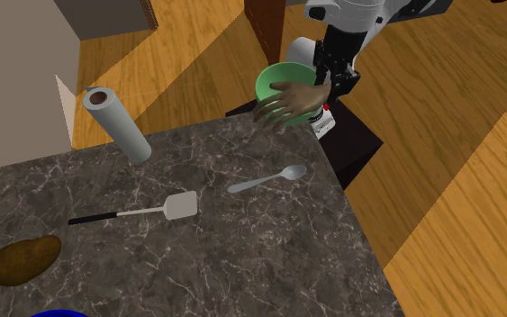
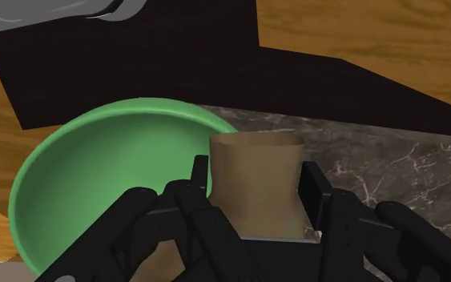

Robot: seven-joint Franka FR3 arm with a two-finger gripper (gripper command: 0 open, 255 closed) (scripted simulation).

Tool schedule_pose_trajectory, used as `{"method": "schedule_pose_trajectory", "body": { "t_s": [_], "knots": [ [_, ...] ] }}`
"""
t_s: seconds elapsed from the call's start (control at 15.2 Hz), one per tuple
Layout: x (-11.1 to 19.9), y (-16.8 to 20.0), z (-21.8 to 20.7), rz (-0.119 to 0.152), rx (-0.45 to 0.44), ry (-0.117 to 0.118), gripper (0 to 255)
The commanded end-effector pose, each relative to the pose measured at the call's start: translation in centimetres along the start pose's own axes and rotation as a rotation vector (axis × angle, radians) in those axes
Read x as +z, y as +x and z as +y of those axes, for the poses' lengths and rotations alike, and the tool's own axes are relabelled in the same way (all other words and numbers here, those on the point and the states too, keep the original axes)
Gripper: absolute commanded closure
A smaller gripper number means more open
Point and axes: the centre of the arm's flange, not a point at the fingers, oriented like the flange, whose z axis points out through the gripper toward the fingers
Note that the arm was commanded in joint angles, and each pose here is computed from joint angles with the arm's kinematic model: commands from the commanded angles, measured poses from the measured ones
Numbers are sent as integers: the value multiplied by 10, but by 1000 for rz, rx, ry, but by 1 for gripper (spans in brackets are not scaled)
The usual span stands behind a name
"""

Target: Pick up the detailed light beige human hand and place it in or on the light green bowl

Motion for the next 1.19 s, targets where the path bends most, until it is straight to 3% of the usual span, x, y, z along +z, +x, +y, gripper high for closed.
{"method": "schedule_pose_trajectory", "body": {
  "t_s": [0.0, 0.33, 0.4, 0.73, 0.99, 1.12],
  "knots": [
    [5, 0, 1, -3, 2, -3, 255],
    [5, 0, 1, -3, 2, -3, 255],
    [5, -1, 2, -3, 2, -3, 0],
    [5, 0, 1, -3, 2, -3, 0],
    [-45, 0, 1, -3, 2, -3, 0],
    [-45, 0, 1, -3, 2, -3, 0]
  ]
}}
